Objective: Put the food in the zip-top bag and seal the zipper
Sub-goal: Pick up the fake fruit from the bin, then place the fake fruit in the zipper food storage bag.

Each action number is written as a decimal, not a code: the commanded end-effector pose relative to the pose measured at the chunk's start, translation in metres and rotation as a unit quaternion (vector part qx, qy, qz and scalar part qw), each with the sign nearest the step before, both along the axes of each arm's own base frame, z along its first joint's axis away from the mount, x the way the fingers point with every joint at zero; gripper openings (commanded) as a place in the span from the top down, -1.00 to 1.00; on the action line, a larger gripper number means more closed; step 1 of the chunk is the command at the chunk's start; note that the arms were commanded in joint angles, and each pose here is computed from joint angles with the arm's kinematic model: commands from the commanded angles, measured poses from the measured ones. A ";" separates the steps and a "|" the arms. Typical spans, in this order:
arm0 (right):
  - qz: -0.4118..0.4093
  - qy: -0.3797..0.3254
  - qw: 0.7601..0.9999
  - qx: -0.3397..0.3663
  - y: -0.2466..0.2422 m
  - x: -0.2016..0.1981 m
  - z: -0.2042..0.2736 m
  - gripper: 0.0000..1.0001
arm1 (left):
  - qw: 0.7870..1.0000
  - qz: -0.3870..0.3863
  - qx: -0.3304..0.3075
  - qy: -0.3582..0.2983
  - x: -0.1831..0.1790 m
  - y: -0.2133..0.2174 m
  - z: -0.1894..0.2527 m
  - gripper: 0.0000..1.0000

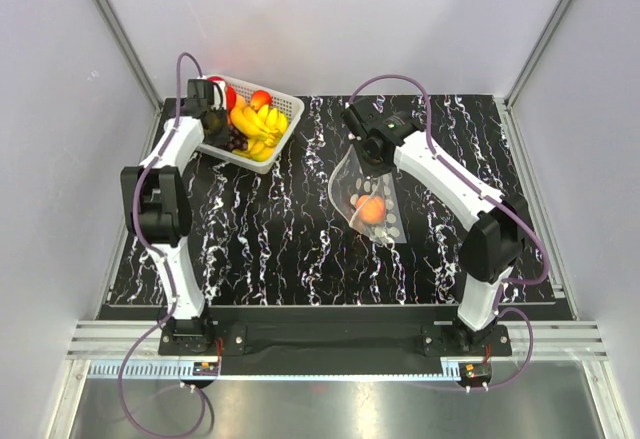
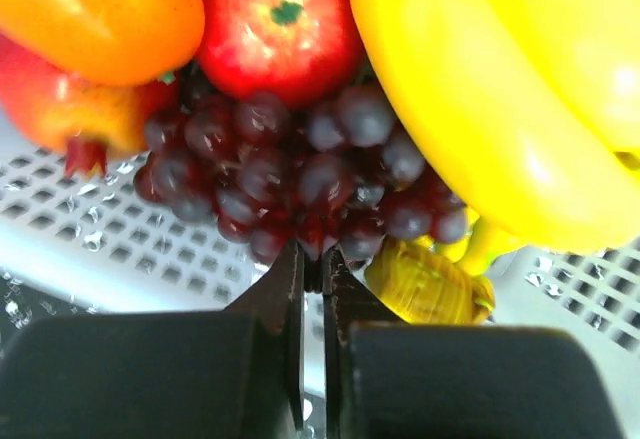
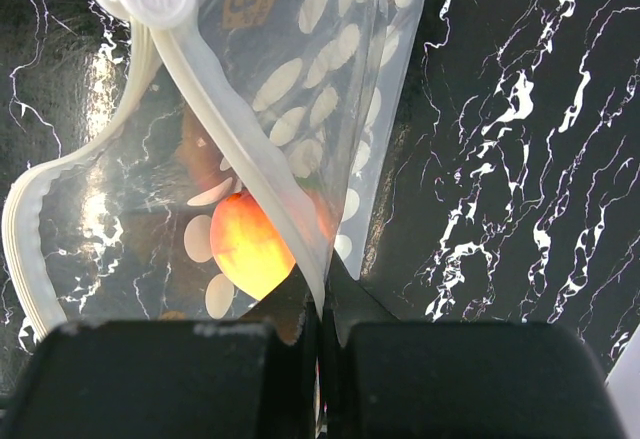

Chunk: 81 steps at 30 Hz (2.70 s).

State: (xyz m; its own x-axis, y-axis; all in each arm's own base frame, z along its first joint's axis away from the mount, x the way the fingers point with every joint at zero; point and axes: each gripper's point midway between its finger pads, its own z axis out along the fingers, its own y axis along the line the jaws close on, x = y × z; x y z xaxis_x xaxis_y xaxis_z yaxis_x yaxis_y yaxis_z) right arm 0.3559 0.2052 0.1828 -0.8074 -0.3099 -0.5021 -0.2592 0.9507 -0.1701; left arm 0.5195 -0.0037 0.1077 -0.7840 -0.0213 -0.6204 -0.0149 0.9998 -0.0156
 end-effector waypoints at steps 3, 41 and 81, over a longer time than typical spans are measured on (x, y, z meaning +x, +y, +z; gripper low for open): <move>0.012 -0.034 0.999 0.028 0.004 -0.003 0.030 1.00 | 0.987 0.011 0.005 -0.158 0.014 0.005 0.093 1.00; 0.007 -0.048 0.997 0.059 0.010 0.018 0.037 1.00 | 0.898 -0.189 -0.203 -0.342 -0.137 -0.180 0.288 1.00; 0.000 -0.041 0.985 0.170 0.009 0.030 0.041 1.00 | 0.703 -0.216 -0.561 -0.380 -0.224 -0.326 0.300 1.00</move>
State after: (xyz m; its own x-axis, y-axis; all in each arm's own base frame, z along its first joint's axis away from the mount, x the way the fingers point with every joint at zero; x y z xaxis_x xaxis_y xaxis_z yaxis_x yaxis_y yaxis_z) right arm 0.3850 0.2108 0.1975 -0.7980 -0.1460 -0.5847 -0.2420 0.9662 0.0890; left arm 0.3040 -0.3443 0.3594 -0.4273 -0.5582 -0.7112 0.6689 0.3340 -0.6640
